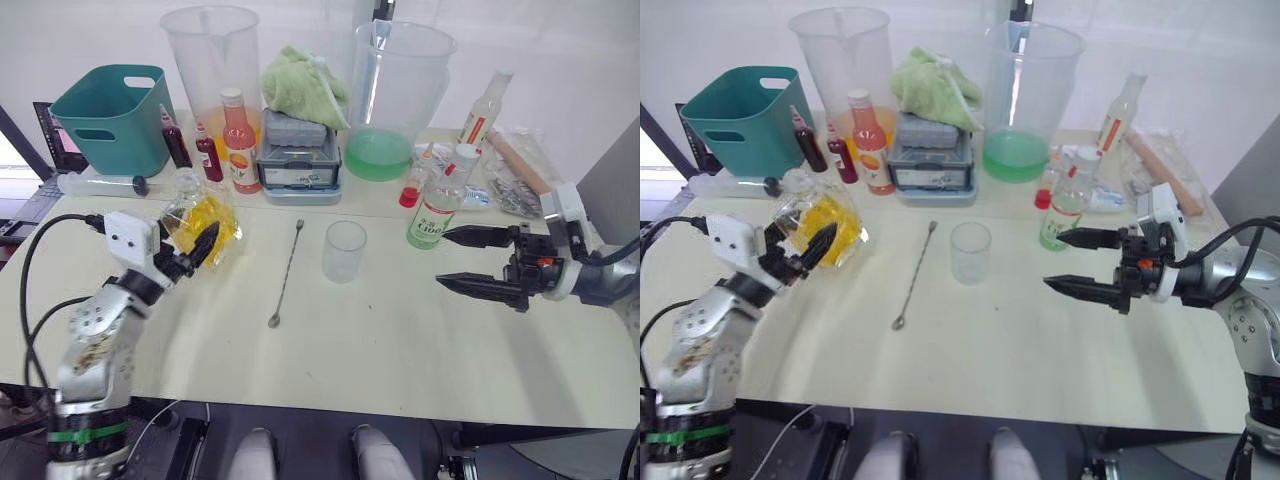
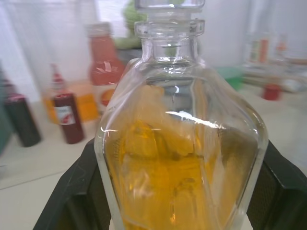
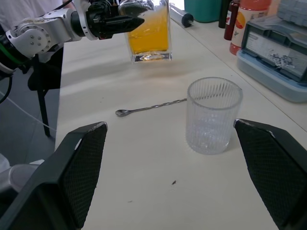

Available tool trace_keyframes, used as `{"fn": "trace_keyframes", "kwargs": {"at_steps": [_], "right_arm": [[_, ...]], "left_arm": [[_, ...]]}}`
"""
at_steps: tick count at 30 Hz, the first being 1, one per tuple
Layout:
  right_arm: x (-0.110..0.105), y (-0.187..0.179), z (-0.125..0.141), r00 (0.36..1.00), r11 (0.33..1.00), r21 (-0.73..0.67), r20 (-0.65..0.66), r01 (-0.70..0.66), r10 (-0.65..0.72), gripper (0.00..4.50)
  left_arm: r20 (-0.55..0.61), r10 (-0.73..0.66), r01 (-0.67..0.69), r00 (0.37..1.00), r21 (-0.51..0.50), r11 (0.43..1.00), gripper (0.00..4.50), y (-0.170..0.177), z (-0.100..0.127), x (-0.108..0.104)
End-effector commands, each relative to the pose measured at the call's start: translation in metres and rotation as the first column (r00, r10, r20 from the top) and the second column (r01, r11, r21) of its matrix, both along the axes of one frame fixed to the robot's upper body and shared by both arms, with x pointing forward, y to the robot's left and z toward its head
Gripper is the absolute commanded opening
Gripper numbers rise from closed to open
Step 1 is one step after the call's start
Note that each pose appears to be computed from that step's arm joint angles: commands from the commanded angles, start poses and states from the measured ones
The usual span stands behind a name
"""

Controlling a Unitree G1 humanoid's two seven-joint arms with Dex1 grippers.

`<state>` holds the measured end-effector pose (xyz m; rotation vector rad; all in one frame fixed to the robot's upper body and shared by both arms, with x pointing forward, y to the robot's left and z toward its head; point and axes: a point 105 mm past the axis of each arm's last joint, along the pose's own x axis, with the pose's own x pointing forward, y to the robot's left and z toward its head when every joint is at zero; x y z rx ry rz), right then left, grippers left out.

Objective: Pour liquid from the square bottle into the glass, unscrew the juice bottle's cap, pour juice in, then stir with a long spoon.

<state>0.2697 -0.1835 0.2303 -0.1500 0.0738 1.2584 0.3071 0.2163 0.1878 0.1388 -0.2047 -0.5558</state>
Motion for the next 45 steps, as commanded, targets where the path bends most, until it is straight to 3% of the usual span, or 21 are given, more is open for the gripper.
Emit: {"fn": "trace_keyframes", "kwargs": {"at_steps": [1, 5, 9, 14, 22, 32, 37, 39, 41, 45], "right_arm": [[-0.01, 0.004, 0.013, 0.998, 0.998, -0.008, 0.026, -0.06, 0.061, 4.5], [-0.014, 0.004, 0.012, 0.998, 0.998, -0.018, 0.029, -0.058, 0.058, 4.5], [-0.022, 0.0, 0.01, 0.999, 0.999, -0.029, 0.016, -0.041, 0.041, 4.5], [-0.034, -0.005, 0.01, 1.0, 0.999, -0.051, 0.019, 0.008, -0.007, 4.5], [-0.059, -0.01, 0.008, 0.992, 0.991, -0.047, 0.044, 0.122, -0.12, 4.5], [-0.082, -0.007, 0.001, 0.973, 0.974, -0.028, 0.047, 0.227, -0.225, 4.5], [-0.086, -0.006, 0.002, 0.969, 0.97, -0.024, 0.048, 0.242, -0.241, 4.5], [-0.085, -0.006, 0.002, 0.968, 0.969, -0.024, 0.052, 0.245, -0.244, 4.5], [-0.084, -0.006, 0.003, 0.969, 0.97, -0.021, 0.055, 0.243, -0.241, 4.5], [-0.082, -0.004, 0.002, 0.973, 0.974, -0.013, 0.051, 0.225, -0.224, 4.5]], "left_arm": [[0.093, -0.292, 0.281, 0.952, 0.115, 0.953, 2.78, -0.037, 0.032, -0.034], [-0.007, -0.51, 0.507, 0.86, 0.122, 0.853, 2.78, -0.065, 0.027, -0.055], [-0.049, -0.654, 0.654, 0.755, 0.13, 0.745, 2.78, -0.093, 0.028, -0.06], [-0.048, -0.775, 0.77, 0.63, 0.162, 0.617, 2.78, -0.125, 0.028, -0.057], [-0.079, -0.847, 0.838, 0.526, 0.216, 0.501, 2.78, -0.155, 0.01, -0.034], [-0.149, -0.878, 0.884, 0.454, 0.198, 0.424, 2.78, -0.159, -0.026, -0.015], [-0.23, -0.866, 0.895, 0.444, 0.155, 0.418, 2.78, -0.15, -0.037, -0.009], [-0.245, -0.86, 0.894, 0.447, 0.137, 0.426, 3.8, -0.148, -0.038, -0.009], [-0.256, -0.855, 0.892, 0.451, 0.123, 0.434, 4.44, -0.147, -0.037, -0.008], [-0.25, -0.854, 0.89, 0.456, 0.127, 0.438, 4.48, -0.146, -0.027, -0.012]]}}
